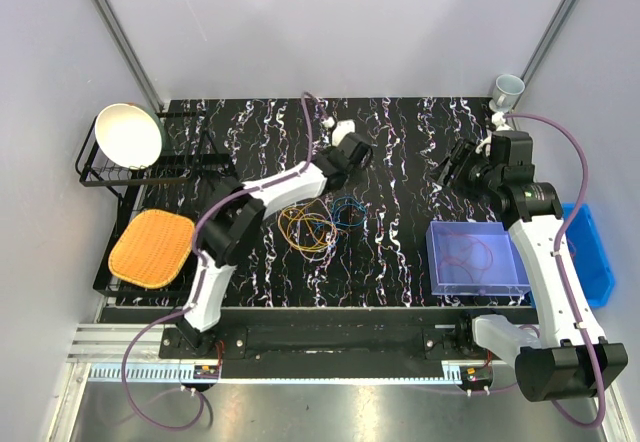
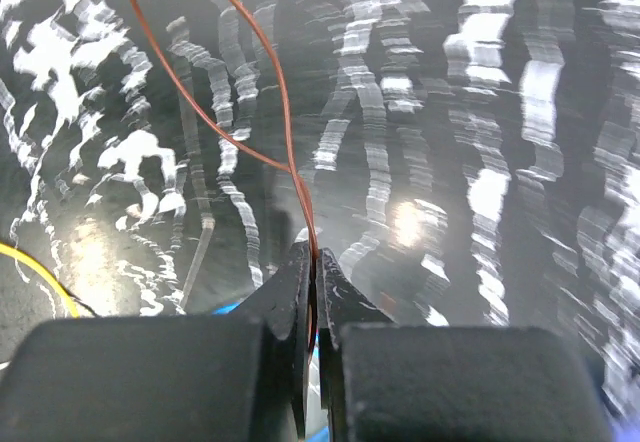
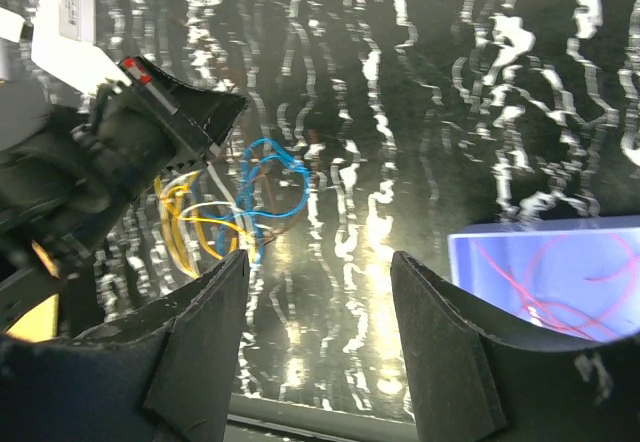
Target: Untangle the cables
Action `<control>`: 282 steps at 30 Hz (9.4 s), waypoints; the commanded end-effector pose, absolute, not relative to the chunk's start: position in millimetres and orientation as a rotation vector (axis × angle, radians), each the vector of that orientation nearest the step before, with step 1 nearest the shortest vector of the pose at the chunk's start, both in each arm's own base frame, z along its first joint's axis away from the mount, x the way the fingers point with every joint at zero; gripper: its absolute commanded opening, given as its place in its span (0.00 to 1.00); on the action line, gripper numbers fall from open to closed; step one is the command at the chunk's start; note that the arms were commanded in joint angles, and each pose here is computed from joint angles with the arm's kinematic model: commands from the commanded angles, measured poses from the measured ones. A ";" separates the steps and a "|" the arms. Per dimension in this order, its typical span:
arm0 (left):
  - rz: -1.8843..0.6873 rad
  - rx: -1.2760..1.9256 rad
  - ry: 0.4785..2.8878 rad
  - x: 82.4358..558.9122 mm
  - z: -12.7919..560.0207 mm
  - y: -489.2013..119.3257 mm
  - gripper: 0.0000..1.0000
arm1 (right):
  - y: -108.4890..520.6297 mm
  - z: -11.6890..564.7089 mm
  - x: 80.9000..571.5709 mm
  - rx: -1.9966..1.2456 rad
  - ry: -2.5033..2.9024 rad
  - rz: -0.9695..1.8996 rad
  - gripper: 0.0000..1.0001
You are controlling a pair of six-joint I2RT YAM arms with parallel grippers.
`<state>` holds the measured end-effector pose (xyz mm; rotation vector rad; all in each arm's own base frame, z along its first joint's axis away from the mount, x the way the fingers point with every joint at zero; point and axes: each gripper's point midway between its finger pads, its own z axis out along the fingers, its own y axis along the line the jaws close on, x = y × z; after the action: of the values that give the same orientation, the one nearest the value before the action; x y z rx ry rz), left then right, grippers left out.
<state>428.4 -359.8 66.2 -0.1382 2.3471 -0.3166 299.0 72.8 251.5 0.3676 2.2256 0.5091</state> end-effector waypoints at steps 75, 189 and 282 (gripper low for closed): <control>-1.376 0.727 1.611 269.2 400.7 -417.9 0.00 | 198.9 422.3 290.2 0.023 1.654 1.452 0.17; -0.274 0.285 2.149 192.4 189.6 -147.1 0.81 | -261.6 285.4 257.8 1.306 1.559 -0.719 0.00; -0.377 0.080 2.290 336.7 90.9 -309.7 0.51 | 173.7 255.7 262.3 0.245 2.107 0.685 0.86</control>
<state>310.3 -291.4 76.4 0.1749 2.3512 -0.2979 265.6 182.7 251.8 0.2204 2.1376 0.7151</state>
